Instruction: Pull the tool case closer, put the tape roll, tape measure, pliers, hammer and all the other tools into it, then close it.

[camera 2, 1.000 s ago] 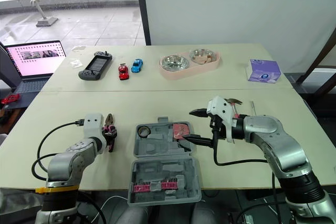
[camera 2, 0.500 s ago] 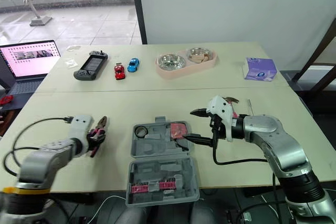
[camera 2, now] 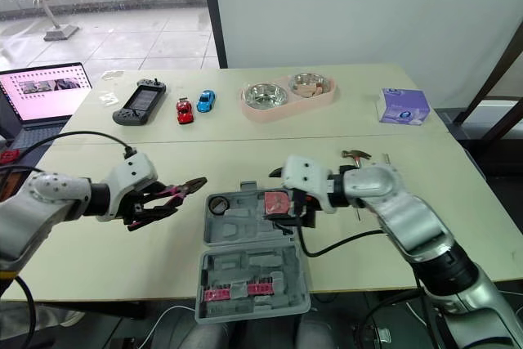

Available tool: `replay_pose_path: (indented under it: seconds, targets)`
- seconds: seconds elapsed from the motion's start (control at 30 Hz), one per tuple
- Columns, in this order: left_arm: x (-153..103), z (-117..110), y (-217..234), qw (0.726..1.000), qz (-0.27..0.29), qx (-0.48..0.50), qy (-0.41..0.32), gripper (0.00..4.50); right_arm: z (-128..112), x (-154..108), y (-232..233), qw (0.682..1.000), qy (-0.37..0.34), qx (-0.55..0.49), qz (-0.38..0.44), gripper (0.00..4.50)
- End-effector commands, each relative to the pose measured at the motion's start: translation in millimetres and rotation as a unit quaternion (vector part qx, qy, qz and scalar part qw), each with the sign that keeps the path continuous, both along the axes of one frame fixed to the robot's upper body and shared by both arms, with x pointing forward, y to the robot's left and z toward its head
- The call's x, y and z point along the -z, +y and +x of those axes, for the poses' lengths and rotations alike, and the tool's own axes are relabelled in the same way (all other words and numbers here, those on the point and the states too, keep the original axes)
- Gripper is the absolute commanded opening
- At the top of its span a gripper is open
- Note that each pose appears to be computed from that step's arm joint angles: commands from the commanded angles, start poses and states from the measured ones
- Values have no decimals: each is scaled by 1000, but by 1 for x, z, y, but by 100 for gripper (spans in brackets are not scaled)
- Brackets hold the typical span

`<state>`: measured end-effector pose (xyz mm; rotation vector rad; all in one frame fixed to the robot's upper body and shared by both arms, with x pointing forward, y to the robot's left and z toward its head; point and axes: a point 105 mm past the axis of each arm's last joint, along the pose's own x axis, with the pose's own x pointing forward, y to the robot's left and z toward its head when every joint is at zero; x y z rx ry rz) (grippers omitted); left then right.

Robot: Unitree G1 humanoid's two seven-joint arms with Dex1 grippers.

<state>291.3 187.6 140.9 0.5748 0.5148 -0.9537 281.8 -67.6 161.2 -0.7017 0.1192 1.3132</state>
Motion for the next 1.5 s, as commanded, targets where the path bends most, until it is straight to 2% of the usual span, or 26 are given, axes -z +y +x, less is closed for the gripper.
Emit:
replay_pose_path:
  seconds: [0.03, 0.27, 0.5, 0.7, 0.93, 1.03, 1.2, 1.23, 1.5]
  targets:
    - [-18, -1, -20, 994, -8, 105, -19, 259, -8, -5, 34, 999, -16, -45, -18, 450]
    - [-25, 1, -37, 973, 0, 229, -22, 259, 6, 0, 63, 998, 2, -41, -45, 450]
    - [-25, 7, -50, 966, 13, 259, -13, 259, 12, 8, 63, 997, 14, -26, -71, 450]
    - [-19, 10, -49, 965, 50, 259, -2, 259, 14, 6, 67, 997, 22, -16, -74, 450]
    - [-23, 12, -55, 965, 42, 260, -6, 259, 16, 7, 71, 997, 28, -11, -74, 450]
    - [-23, 12, -56, 965, 41, 258, -6, 259, 17, 10, 73, 997, 29, -9, -76, 366]
    - [-22, 11, -55, 966, 41, 257, -4, 259, 20, 11, 74, 997, 29, -5, -75, 109]
    - [-22, 11, -55, 966, 41, 256, -4, 259, 20, 11, 75, 997, 29, -5, -75, 96]
    - [-22, 12, -55, 967, 39, 253, -5, 259, 21, 11, 76, 997, 27, -4, -75, 96]
